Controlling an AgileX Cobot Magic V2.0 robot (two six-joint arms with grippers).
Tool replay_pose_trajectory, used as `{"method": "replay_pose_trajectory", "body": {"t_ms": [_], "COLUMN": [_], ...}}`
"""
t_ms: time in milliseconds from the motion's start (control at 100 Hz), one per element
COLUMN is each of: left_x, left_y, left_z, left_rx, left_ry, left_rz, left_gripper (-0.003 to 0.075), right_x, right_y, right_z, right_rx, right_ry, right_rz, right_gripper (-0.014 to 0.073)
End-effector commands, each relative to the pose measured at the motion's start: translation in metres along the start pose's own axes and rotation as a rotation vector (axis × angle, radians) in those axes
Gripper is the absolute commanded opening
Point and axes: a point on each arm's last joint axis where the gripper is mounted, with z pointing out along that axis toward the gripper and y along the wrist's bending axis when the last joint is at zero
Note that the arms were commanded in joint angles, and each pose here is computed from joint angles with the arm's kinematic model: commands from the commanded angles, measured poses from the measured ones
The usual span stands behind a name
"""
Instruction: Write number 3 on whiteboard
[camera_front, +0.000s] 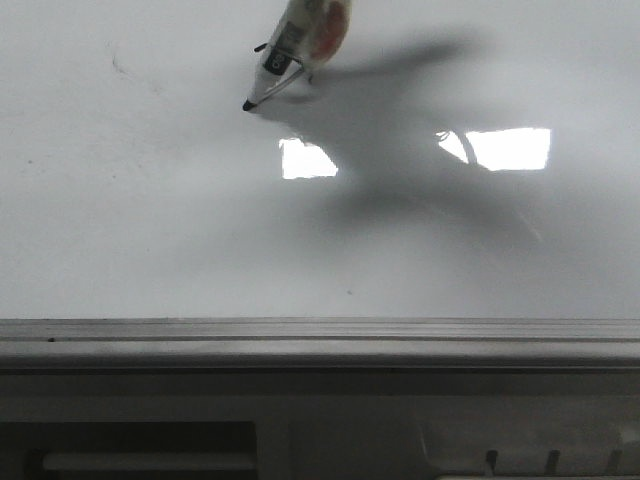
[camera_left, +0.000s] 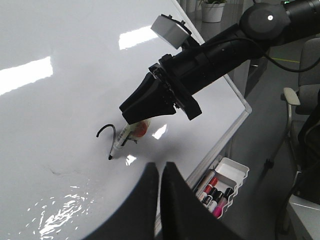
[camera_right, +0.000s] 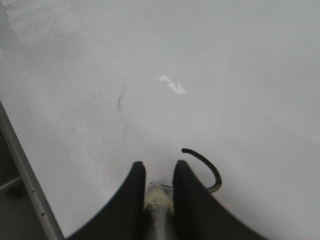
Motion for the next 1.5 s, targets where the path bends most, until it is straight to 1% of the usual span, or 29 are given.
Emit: {"method": "replay_pose_trajectory", "body": {"t_ms": [0, 140, 200, 250, 370, 470, 560, 640, 670, 740, 800, 840, 890, 940, 990, 1060, 1110, 1220, 1300, 1410, 1490], "left_x": [-0.014, -0.014, -0.014, -0.014, -0.014, -0.014, -0.014, -0.014, -0.014, -0.015, -0.016, -0.017, -0.018, -0.017, -0.015, -0.012, -0.011, -0.018, -0.024, -0.028, -0.028], "left_y": [-0.002, -0.003, -0.003, -0.003, -0.003, -0.003, -0.002, -0.002, -0.002, -0.002, -0.002, -0.004, -0.007, -0.012, -0.017, -0.024, -0.029, -0.035, -0.037, -0.038, -0.038], "left_z": [-0.001, -0.001, -0.001, -0.001, -0.001, -0.001, -0.001, -0.001, -0.001, -0.001, 0.001, 0.004, 0.011, 0.025, 0.041, 0.067, 0.084, 0.113, 0.128, 0.138, 0.143], "left_rx": [0.025, 0.035, 0.035, 0.035, 0.035, 0.035, 0.032, 0.029, 0.025, 0.022, 0.027, 0.037, 0.063, 0.093, 0.121, 0.167, 0.196, 0.216, 0.214, 0.212, 0.212], "left_ry": [-0.093, -0.091, -0.091, -0.091, -0.091, -0.091, -0.092, -0.092, -0.096, -0.104, -0.115, -0.111, -0.094, -0.046, 0.011, 0.094, 0.133, 0.158, 0.166, 0.161, 0.170], "left_rz": [-0.020, -0.033, -0.033, -0.033, -0.033, -0.033, -0.029, -0.025, -0.020, -0.012, -0.005, 0.012, 0.035, 0.053, 0.093, 0.161, 0.192, 0.173, 0.172, 0.171, 0.171], "left_gripper": [-0.0021, -0.0021, -0.0021, -0.0021, -0.0021, -0.0021, -0.0021, -0.0021, -0.0021, -0.0018, -0.0007, 0.0020, 0.0080, 0.0168, 0.0286, 0.0419, 0.0458, 0.0449, 0.0410, 0.0356, 0.0332], "right_x": [-0.010, 0.004, 0.014, 0.022, 0.035, 0.040, 0.042, 0.034, 0.030, 0.013, -0.008, -0.020, -0.038, -0.052, -0.062, -0.069, -0.068, -0.062, -0.058, -0.059, -0.060], "right_y": [-0.019, -0.021, -0.018, -0.015, -0.004, 0.009, 0.015, 0.019, 0.022, 0.026, 0.032, 0.035, 0.040, 0.044, 0.046, 0.049, 0.052, 0.058, 0.061, 0.062, 0.062], "right_z": [-0.017, -0.036, -0.037, -0.035, -0.016, 0.005, 0.018, 0.016, 0.012, -0.004, -0.024, -0.040, -0.060, -0.078, -0.093, -0.107, -0.112, -0.118, -0.121, -0.127, -0.130], "right_rx": [0.110, 0.097, 0.092, 0.083, 0.059, 0.033, 0.009, -0.028, -0.058, -0.102, -0.150, -0.169, -0.189, -0.199, -0.206, -0.236, -0.272, -0.336, -0.370, -0.377, -0.373], "right_ry": [-0.068, -0.029, -0.006, 0.004, 0.027, 0.050, 0.073, 0.069, 0.067, 0.024, -0.039, -0.085, -0.156, -0.211, -0.247, -0.246, -0.215, -0.150, -0.114, -0.128, -0.141], "right_rz": [-0.045, -0.019, -0.011, 0.021, 0.096, 0.081, 0.071, 0.067, 0.064, 0.051, 0.027, -0.002, -0.051, -0.097, -0.141, -0.201, -0.242, -0.282, -0.299, -0.297, -0.296], "right_gripper": [-0.0059, -0.0059, -0.0059, -0.0059, -0.0059, -0.0059, -0.0059, -0.0059, -0.0059, -0.0059, -0.0059, -0.0059, -0.0059, -0.0059, -0.0059, -0.0060, -0.0061, -0.0060, -0.0060, -0.0060, -0.0061]}}
